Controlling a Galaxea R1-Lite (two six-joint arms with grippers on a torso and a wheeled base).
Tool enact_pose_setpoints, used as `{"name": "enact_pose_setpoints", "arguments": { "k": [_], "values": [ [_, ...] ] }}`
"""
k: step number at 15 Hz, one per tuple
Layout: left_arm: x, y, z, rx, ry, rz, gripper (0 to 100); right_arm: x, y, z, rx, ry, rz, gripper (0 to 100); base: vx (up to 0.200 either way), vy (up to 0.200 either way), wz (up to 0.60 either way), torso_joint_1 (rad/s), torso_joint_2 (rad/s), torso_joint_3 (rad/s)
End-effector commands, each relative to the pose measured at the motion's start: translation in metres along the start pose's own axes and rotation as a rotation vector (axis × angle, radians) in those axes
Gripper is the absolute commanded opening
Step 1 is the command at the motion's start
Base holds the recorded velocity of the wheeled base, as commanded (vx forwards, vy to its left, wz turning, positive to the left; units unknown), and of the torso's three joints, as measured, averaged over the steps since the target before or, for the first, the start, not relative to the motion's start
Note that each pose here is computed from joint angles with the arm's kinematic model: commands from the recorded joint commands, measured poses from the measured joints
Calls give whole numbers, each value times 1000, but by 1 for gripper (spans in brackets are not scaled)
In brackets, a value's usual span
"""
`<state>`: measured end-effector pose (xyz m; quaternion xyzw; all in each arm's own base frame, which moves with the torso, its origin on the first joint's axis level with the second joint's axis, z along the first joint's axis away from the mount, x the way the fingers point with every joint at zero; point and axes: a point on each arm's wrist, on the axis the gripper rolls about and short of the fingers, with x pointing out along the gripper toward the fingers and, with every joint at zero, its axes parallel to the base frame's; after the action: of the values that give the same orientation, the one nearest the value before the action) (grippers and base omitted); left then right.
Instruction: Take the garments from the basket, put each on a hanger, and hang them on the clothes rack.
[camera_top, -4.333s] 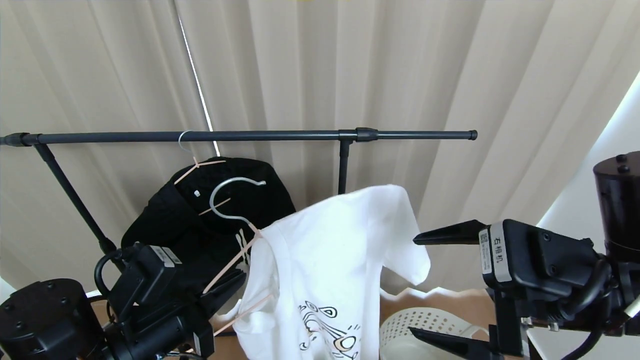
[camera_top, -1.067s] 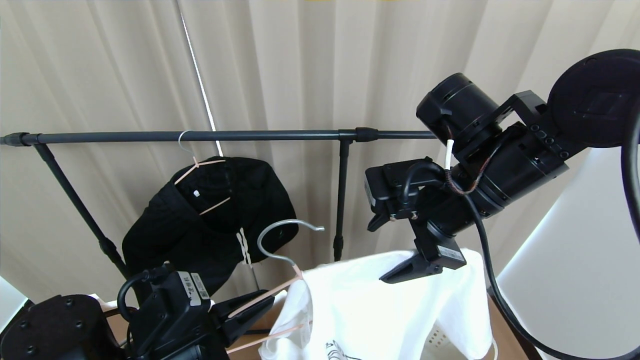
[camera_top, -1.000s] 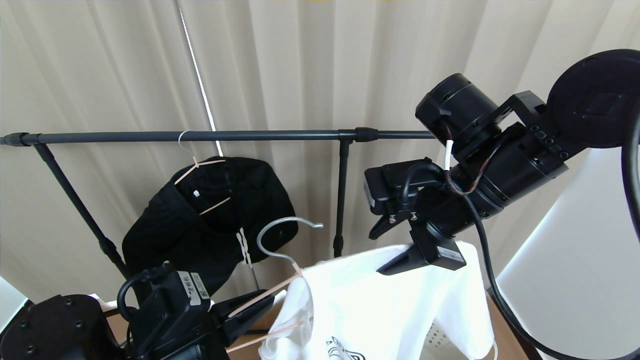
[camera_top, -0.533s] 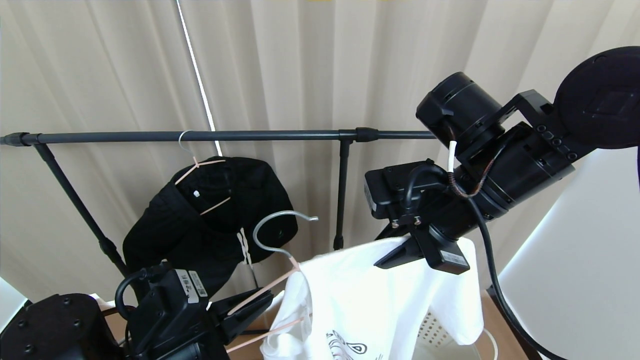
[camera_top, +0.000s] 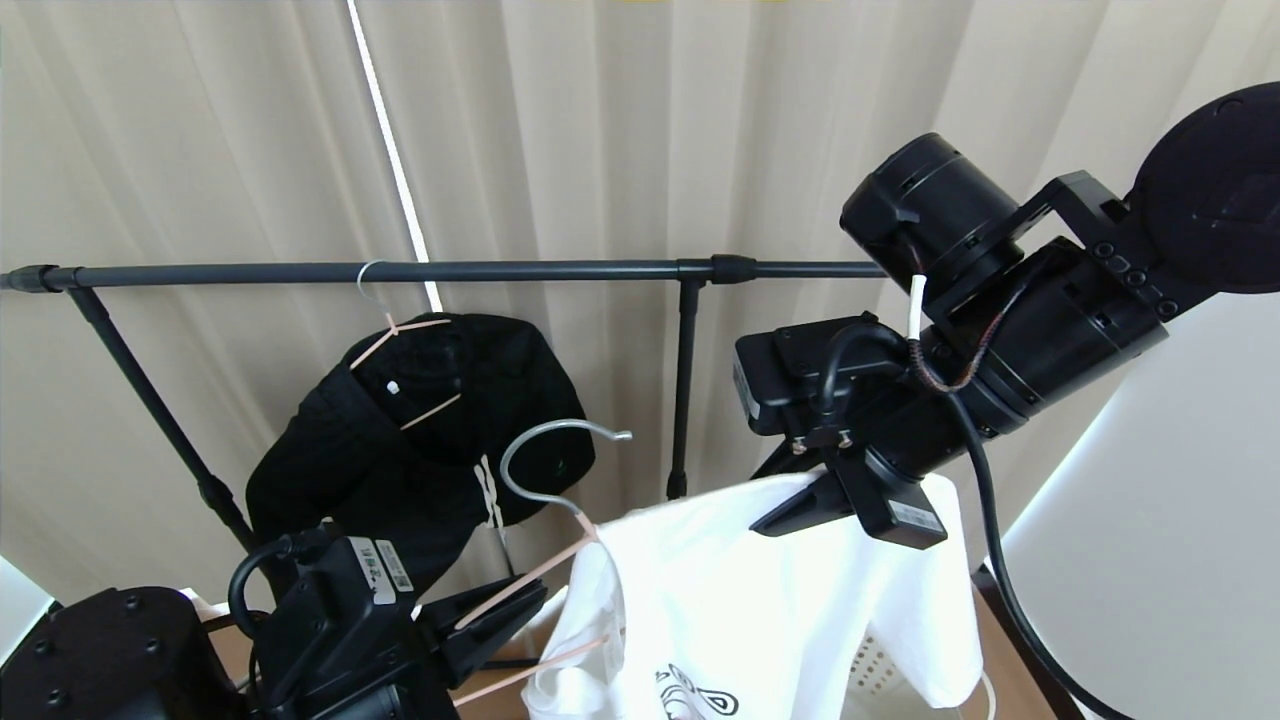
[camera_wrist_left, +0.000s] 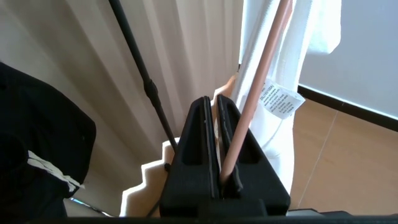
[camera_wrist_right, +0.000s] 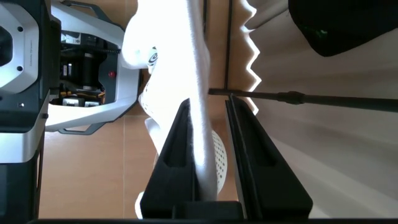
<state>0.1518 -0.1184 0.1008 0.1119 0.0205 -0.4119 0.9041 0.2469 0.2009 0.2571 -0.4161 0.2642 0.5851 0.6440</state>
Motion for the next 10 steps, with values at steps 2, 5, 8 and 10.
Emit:
{"name": "enact_pose_setpoints", "arguments": {
  "k": [2,5,8,10],
  "values": [
    [0,0,0,0,1,2,0,-1,0,0,-1,-1,-1,0,0,0,0,0,0,0],
    [0,0,0,0,1,2,100,-1,0,0,-1,-3,0,0,0,0,0,0,0,0],
    [0,0,0,-17,1,2,100,-2,3,-1,-1,-2,6,0,0,0,0,0,0,0],
    [0,1,0,-22,2,5,100,-1,8,-5,4,12,21,0,0,0,0,0,0,0]
  ]
}}
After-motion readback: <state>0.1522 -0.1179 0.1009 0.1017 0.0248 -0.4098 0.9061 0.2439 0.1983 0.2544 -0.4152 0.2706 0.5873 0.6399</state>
